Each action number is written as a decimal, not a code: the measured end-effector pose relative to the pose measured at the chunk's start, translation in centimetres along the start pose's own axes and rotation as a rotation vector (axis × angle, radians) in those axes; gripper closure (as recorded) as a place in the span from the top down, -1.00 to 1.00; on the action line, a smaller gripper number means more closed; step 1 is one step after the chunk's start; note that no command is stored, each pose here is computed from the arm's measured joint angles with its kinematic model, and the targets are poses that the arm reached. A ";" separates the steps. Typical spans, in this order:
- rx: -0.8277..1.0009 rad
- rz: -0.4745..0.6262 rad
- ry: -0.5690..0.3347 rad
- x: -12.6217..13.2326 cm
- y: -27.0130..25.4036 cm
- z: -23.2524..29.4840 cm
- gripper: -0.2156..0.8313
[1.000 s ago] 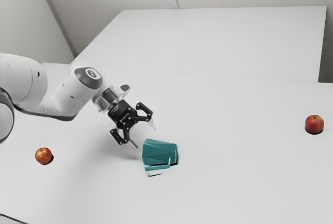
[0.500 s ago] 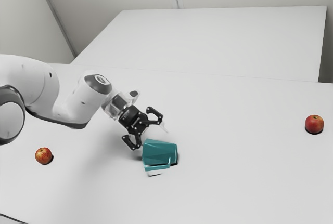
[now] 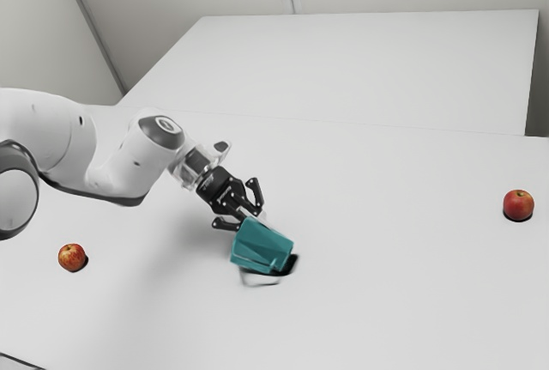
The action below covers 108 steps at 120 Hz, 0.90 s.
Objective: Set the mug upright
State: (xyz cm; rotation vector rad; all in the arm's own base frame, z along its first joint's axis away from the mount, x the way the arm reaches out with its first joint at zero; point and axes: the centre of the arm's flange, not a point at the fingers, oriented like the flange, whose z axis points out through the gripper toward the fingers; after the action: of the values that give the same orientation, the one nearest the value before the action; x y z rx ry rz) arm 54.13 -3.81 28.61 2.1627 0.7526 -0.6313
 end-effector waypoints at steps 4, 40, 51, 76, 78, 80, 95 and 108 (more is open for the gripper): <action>0.001 0.001 0.001 0.0 0.0 0.0 -0.82; 0.055 0.061 0.027 -1.2 1.8 -0.8 -0.87; 0.140 0.133 0.072 -2.2 3.4 -1.4 -0.87; 0.341 0.287 0.186 -4.0 6.4 -2.8 -0.87; 0.359 0.301 0.197 -4.3 6.7 -2.9 -0.87; 0.376 0.314 0.208 -4.5 6.9 -3.0 -0.87; 0.518 0.405 0.293 -5.4 7.8 -3.7 -0.88; 0.627 0.456 0.362 -5.3 7.8 -4.7 -0.88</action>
State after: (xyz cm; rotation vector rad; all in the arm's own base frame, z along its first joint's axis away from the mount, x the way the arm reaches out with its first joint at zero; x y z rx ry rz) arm 56.66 -6.03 38.58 2.9507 0.2124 -0.2466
